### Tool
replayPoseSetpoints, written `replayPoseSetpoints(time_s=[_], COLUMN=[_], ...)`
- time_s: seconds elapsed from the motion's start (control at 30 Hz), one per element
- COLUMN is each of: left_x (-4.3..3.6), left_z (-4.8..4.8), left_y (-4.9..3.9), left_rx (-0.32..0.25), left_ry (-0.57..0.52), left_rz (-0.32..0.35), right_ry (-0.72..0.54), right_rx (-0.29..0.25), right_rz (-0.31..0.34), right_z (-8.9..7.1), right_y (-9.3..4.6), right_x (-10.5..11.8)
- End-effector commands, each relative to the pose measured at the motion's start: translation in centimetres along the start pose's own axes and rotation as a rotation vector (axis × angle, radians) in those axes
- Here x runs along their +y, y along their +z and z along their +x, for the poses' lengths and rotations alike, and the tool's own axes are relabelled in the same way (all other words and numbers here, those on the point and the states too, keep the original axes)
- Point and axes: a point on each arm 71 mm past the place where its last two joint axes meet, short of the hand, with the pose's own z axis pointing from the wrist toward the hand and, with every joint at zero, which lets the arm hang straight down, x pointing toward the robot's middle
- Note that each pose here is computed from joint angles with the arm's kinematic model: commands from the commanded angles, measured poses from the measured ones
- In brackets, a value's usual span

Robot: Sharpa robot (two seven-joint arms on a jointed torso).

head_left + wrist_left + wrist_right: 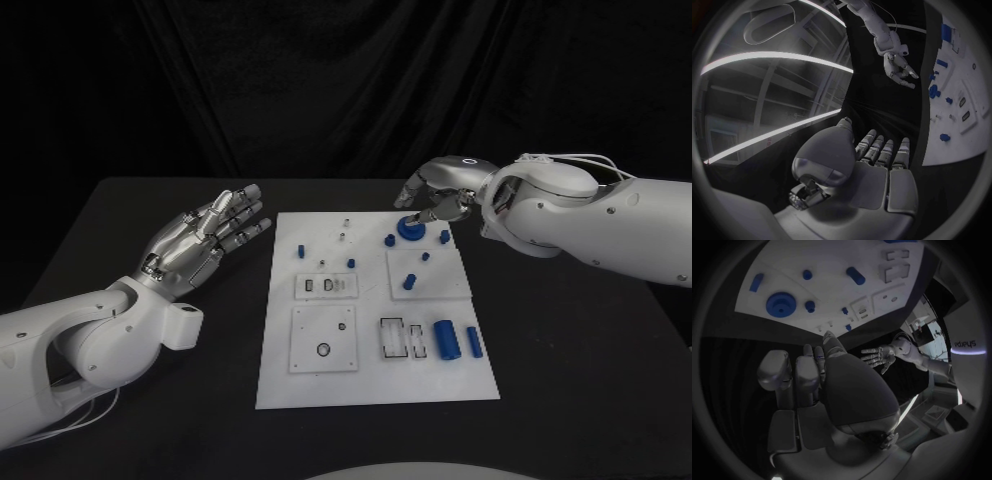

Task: Assemble the parts on the task board

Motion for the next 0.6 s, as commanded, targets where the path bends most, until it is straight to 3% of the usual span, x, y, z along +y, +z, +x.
replayPoseSetpoints(time_s=[0.03,0.6], left_x=[-2.03,-1.85], left_z=[0.07,0.12], left_y=[-0.17,0.04], left_rx=[-0.001,0.007], left_ry=[-0.010,-0.021], left_rz=[0.270,0.266], right_ry=[-0.221,-0.258], right_rx=[-0.036,0.002], right_rz=[0.028,0.046], right_z=[-0.4,0.9], right_y=[0.2,0.8], right_x=[0.1,0.2])
